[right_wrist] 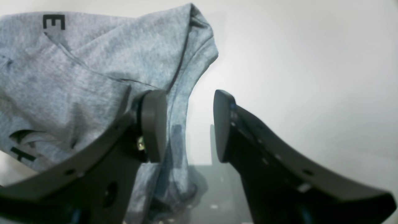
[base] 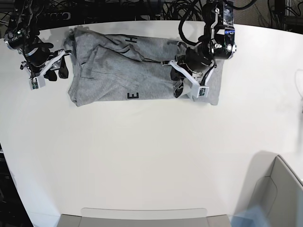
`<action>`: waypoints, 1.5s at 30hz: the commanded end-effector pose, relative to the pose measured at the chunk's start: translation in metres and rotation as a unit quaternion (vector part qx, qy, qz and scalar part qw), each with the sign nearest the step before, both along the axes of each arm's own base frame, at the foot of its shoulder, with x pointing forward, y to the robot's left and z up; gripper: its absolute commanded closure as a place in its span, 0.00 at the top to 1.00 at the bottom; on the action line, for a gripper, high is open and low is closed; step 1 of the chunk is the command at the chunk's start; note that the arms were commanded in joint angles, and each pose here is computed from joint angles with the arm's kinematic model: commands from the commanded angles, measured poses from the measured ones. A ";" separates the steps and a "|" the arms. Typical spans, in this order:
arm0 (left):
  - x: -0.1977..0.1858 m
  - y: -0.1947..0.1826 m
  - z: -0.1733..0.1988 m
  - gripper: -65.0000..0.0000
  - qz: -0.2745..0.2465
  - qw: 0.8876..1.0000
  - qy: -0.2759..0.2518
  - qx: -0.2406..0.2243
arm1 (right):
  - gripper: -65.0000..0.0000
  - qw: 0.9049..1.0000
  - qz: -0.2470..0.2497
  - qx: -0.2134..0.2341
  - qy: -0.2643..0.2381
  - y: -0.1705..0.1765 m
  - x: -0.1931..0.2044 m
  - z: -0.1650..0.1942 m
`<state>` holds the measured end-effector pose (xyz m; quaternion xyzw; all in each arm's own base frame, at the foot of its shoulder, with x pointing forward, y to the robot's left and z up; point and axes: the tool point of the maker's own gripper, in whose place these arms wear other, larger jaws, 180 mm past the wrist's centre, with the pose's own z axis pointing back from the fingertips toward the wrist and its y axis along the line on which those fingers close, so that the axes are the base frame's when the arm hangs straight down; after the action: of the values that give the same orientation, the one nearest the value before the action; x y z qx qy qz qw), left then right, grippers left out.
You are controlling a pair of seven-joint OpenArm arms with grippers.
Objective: Fold the T-shirt properly
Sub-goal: 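Fold the strip end held by the left gripper toward the right gripper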
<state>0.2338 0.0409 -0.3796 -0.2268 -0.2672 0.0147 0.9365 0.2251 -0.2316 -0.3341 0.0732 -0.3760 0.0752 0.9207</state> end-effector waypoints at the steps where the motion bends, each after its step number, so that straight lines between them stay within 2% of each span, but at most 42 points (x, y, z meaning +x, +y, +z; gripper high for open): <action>1: 0.003 -0.009 0.010 0.10 -0.011 1.000 -0.015 -0.013 | 0.38 1.000 0.010 -0.004 -0.021 0.000 0.006 0.012; 4: -0.001 -0.024 0.014 0.27 -0.033 0.999 -0.019 -0.021 | 0.38 1.000 0.009 -0.003 -0.022 0.000 0.007 0.012; 6: 0.002 -0.031 0.021 0.30 -0.040 0.998 -0.032 -0.027 | 0.38 1.000 0.009 -0.003 -0.025 0.000 0.008 0.013; 9: 0.012 -0.039 0.039 0.30 -0.034 0.996 -0.078 -0.042 | 0.38 1.000 0.009 0.000 -0.027 0.001 0.009 0.014; 13: 0.025 -0.036 0.054 0.22 -0.001 0.990 -0.109 -0.087 | 0.38 0.999 0.009 0.013 -0.044 0.005 0.014 0.021; 16: 0.030 -0.022 0.056 0.15 0.023 0.989 -0.108 -0.099 | 0.38 0.993 0.010 0.081 -0.083 0.019 0.018 0.037; 18: 0.031 -0.011 0.054 0.11 0.040 0.988 -0.105 -0.102 | 0.39 0.985 0.012 0.142 -0.100 0.029 0.017 0.048; 20: 0.033 -0.003 0.054 0.10 0.051 0.988 -0.107 -0.102 | 0.39 0.975 0.035 0.187 -0.115 0.040 0.015 0.060; 22: 0.032 0.002 0.053 0.10 0.052 0.988 -0.106 -0.098 | 0.41 0.969 0.060 0.211 -0.110 0.049 0.012 0.061; 26: 0.031 0.004 0.053 0.10 0.048 0.988 -0.104 -0.099 | 0.47 0.969 0.061 0.217 -0.102 0.047 0.010 0.052; 33: 0.024 0.007 0.047 0.09 0.044 0.990 -0.095 -0.093 | 0.48 0.969 0.000 0.239 -0.063 0.011 0.004 0.006; 38: 0.024 0.007 0.047 0.09 0.044 0.990 -0.094 -0.093 | 0.48 0.967 -0.021 0.251 -0.038 0.002 -0.001 -0.018; 43: 0.026 0.007 0.047 0.09 0.045 0.990 -0.096 -0.094 | 0.48 0.973 -0.052 0.222 -0.013 -0.010 -0.005 -0.049; 45: 0.025 0.008 0.047 0.09 0.047 0.990 -0.095 -0.093 | 0.48 0.976 -0.050 0.212 -0.008 -0.010 -0.007 -0.053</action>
<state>0.2535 0.0491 -0.3426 -0.2950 -0.3454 0.0640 0.8886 0.2092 -0.2374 -0.4008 0.2482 -0.3694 -0.0631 0.8933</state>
